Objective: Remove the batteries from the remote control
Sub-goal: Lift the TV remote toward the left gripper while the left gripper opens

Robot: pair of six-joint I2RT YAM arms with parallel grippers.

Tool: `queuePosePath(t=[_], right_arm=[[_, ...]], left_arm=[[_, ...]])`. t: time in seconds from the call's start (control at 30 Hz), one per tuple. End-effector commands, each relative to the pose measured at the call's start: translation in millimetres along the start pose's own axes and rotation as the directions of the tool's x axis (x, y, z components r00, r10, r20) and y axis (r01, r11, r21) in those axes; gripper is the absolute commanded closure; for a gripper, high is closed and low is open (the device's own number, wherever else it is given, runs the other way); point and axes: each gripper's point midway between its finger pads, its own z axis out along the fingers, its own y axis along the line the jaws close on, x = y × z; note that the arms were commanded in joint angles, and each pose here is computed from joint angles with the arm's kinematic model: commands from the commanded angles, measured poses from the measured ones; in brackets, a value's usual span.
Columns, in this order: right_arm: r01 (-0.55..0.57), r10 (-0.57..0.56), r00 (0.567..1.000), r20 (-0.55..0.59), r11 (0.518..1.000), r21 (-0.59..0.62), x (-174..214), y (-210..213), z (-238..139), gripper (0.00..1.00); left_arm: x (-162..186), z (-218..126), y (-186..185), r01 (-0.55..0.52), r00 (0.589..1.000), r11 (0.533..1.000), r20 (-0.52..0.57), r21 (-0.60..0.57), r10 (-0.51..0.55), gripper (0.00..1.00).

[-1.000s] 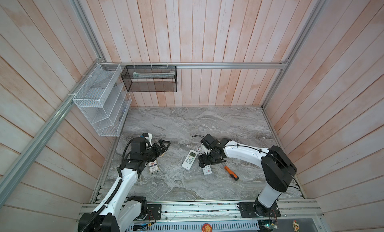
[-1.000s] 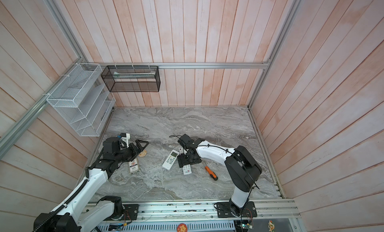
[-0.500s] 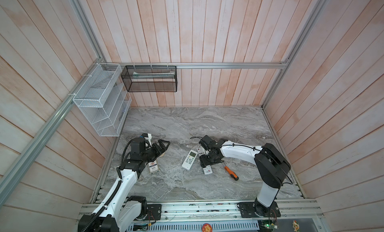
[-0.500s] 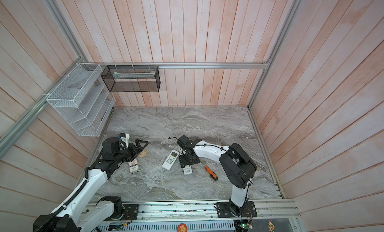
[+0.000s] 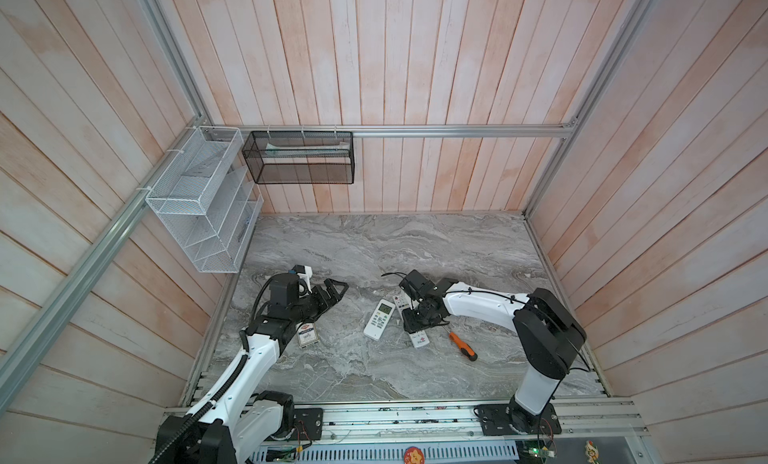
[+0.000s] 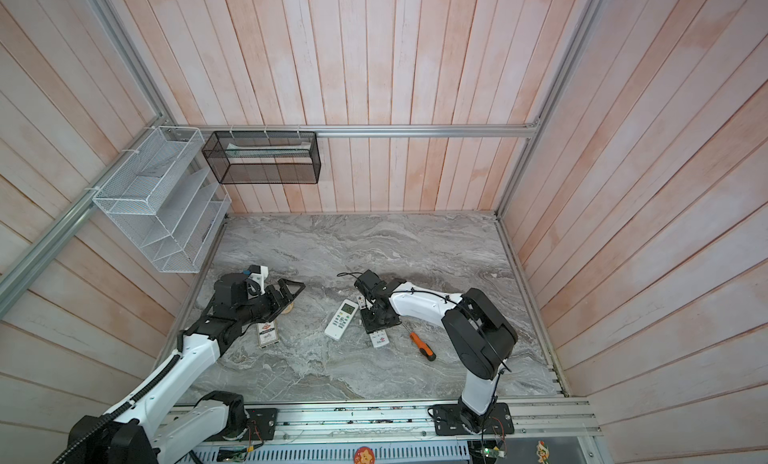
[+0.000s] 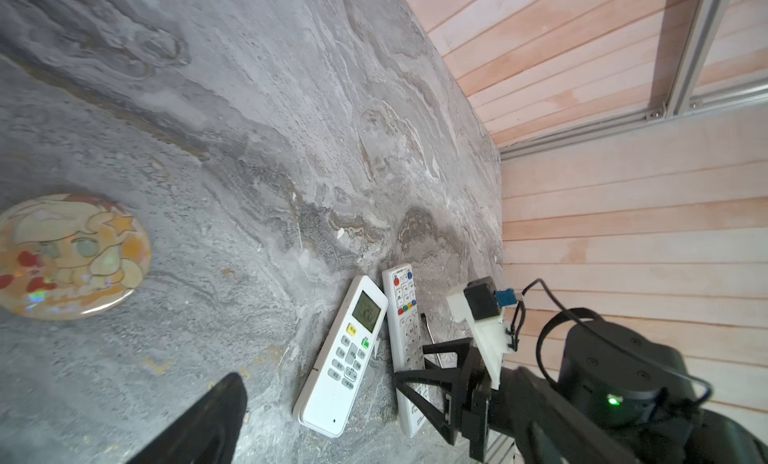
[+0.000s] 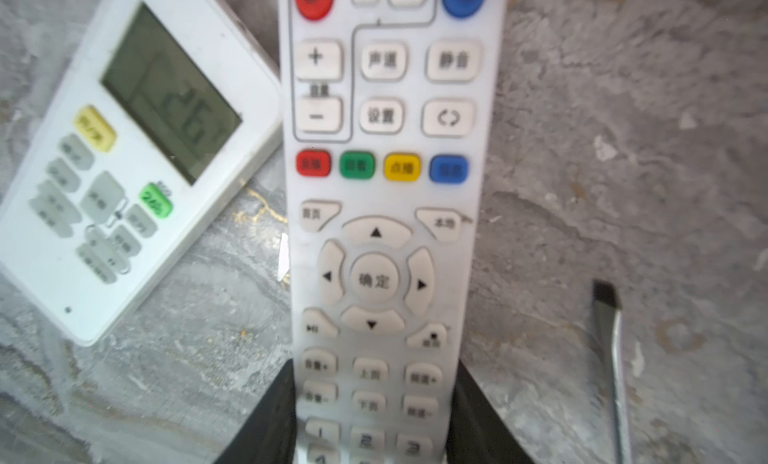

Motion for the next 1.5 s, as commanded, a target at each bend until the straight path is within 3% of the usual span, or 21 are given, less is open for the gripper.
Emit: queuePosePath(t=[0.0, 0.07, 0.17, 0.33, 0.47, 0.53, 0.63, 0.9, 1.17, 1.47], right_arm=[[0.017, -0.005, 0.995, 0.100, 0.992, -0.123, -21.5, 8.6, -41.9, 0.59], [0.014, 0.027, 0.988, 0.153, 0.966, -0.260, -34.1, 14.9, -70.8, 0.60], [0.046, 0.062, 0.976, 0.208, 0.877, -0.479, -48.8, 30.0, -116.9, 0.61], [0.146, 0.077, 0.969, 0.235, 0.589, -0.794, -62.6, 67.6, -202.3, 0.61], [0.211, 0.056, 0.967, 0.250, 0.384, -0.899, -63.9, 92.1, -255.9, 0.61], [0.234, 0.049, 0.964, 0.262, 0.315, -0.920, -63.7, 99.0, -277.0, 0.61], [0.247, 0.034, 0.964, 0.264, 0.250, -0.936, -60.6, 105.2, -296.1, 0.61], [0.251, -0.008, 0.967, 0.255, 0.205, -0.946, -52.5, 118.7, -304.2, 0.63], [0.251, -0.029, 0.968, 0.250, 0.186, -0.950, -50.7, 131.4, -305.2, 0.64], [0.223, -0.003, 0.974, 0.227, 0.211, -0.952, -56.8, 130.1, -294.5, 0.65]], left_arm=[[-20.6, -3.1, -47.9, -0.190, 0.980, 0.976, 0.087, 0.105, 0.181, 0.00], [-24.7, -5.2, -64.6, -0.246, 0.966, 0.956, 0.117, 0.161, 0.229, 0.00], [-30.3, -10.2, -90.8, -0.284, 0.956, 0.921, 0.149, 0.265, 0.252, 0.00], [-36.7, -18.8, -149.6, -0.275, 0.961, 0.805, 0.130, 0.525, 0.243, 0.00], [-41.5, -27.3, -190.6, -0.207, 0.971, 0.690, 0.061, 0.694, 0.229, 0.00], [-40.9, -30.6, -210.0, -0.201, 0.967, 0.637, 0.047, 0.744, 0.251, 0.00], [-39.3, -32.0, -228.3, -0.213, 0.959, 0.604, 0.046, 0.768, 0.280, 0.00], [-34.9, -40.6, -250.8, -0.210, 0.961, 0.549, 0.067, 0.809, 0.269, 0.00], [-29.0, -37.5, -257.9, -0.181, 0.965, 0.537, 0.044, 0.824, 0.258, 0.01], [-28.9, -35.6, -257.1, -0.160, 0.969, 0.540, 0.026, 0.826, 0.247, 0.27]])
